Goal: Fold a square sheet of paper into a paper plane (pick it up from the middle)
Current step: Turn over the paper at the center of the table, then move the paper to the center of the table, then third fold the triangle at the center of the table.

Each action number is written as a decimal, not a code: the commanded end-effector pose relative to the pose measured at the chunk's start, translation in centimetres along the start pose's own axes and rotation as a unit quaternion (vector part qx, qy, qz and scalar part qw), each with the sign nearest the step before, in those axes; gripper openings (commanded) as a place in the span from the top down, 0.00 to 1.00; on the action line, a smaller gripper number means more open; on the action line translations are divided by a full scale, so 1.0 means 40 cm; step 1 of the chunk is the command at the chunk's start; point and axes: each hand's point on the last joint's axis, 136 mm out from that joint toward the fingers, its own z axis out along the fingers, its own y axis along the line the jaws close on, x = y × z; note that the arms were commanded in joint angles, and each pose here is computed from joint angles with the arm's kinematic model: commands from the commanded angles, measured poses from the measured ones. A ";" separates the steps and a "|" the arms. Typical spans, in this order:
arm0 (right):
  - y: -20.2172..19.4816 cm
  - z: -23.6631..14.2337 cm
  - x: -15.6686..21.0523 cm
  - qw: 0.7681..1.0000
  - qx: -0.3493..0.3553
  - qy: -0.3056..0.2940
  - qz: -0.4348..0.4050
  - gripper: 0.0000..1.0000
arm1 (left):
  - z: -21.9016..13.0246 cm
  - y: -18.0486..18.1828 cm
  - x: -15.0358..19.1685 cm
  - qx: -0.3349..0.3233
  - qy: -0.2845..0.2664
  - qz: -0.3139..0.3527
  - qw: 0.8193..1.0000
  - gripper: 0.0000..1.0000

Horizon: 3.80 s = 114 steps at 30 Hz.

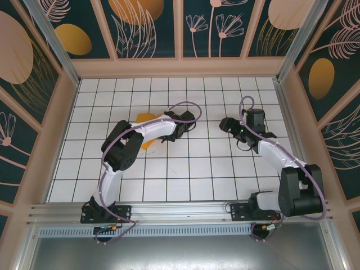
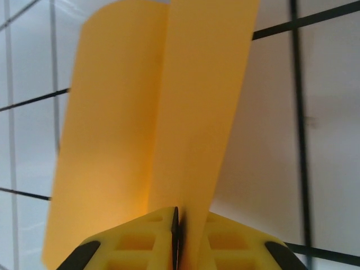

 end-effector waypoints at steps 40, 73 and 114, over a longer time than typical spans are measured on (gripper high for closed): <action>0.414 0.260 0.207 0.979 -0.111 0.168 -0.038 0.58 | -0.147 0.205 -0.131 0.382 -0.095 -0.323 0.861 0.03; 0.362 0.303 0.455 0.891 -0.091 0.332 -0.294 0.64 | -0.094 0.234 -0.037 0.461 -0.080 -0.338 0.817 0.08; 0.230 0.137 0.288 0.977 -0.093 0.185 0.043 0.20 | -0.067 -0.187 0.038 0.530 0.055 -0.194 0.824 0.87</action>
